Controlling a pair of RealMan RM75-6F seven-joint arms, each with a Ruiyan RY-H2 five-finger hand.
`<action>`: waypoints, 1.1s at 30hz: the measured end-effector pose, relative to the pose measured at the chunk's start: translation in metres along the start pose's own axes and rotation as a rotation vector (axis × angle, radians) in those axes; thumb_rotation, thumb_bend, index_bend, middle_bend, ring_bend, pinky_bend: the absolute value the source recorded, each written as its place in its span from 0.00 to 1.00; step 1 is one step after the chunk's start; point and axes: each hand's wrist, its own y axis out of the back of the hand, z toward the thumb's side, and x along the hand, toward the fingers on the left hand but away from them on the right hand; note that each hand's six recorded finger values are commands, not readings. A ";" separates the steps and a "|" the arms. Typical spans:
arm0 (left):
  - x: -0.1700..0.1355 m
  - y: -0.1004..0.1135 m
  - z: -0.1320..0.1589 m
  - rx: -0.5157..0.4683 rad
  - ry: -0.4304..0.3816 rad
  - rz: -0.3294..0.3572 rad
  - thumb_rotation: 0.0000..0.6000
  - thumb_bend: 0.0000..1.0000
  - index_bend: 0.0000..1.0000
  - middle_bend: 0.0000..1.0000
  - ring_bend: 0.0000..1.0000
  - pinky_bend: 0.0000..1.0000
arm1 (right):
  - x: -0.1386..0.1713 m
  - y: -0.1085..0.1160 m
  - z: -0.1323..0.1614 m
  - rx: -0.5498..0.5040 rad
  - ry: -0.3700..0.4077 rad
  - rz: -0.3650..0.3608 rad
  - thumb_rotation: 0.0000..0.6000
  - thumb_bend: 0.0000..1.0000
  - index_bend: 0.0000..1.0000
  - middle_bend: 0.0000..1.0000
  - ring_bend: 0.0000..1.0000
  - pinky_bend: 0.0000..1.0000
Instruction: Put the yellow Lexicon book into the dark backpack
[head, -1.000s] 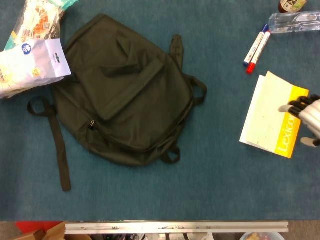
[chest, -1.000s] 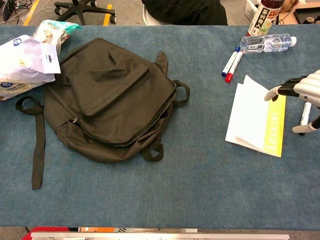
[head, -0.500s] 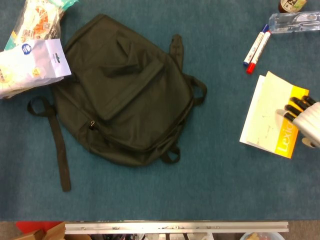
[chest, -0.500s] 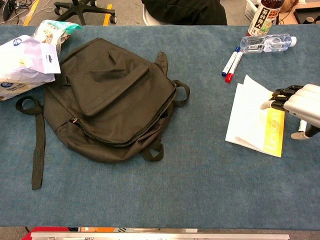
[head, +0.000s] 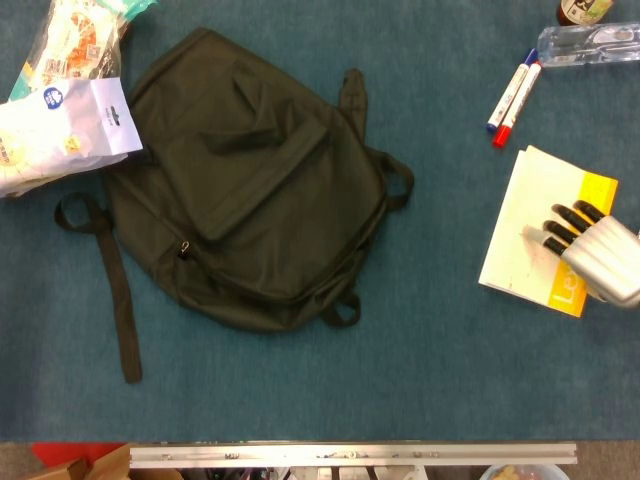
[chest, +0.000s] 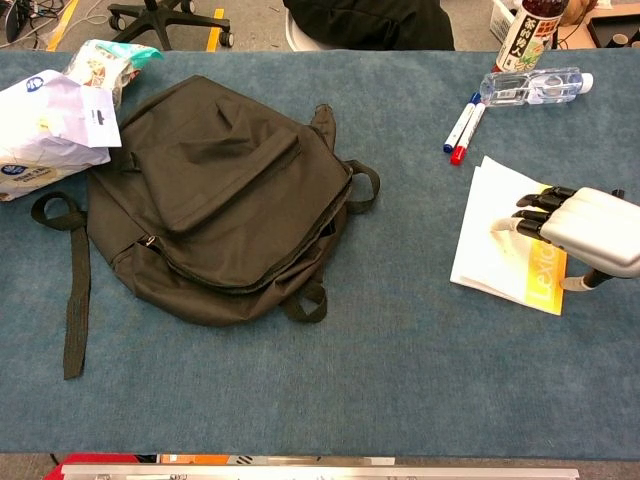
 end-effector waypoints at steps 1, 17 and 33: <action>0.000 0.000 0.000 -0.002 0.000 0.000 1.00 0.35 0.15 0.13 0.10 0.07 | -0.001 0.001 0.001 -0.001 0.002 -0.002 1.00 0.00 0.16 0.28 0.15 0.21; -0.003 0.002 -0.001 -0.018 -0.002 0.000 1.00 0.35 0.15 0.13 0.10 0.07 | 0.001 0.001 0.001 0.020 0.009 0.017 1.00 0.00 0.13 0.27 0.14 0.21; -0.005 0.004 -0.004 -0.036 0.003 0.004 1.00 0.35 0.15 0.13 0.10 0.07 | -0.027 0.019 0.023 -0.031 0.028 -0.089 1.00 0.00 0.13 0.27 0.14 0.21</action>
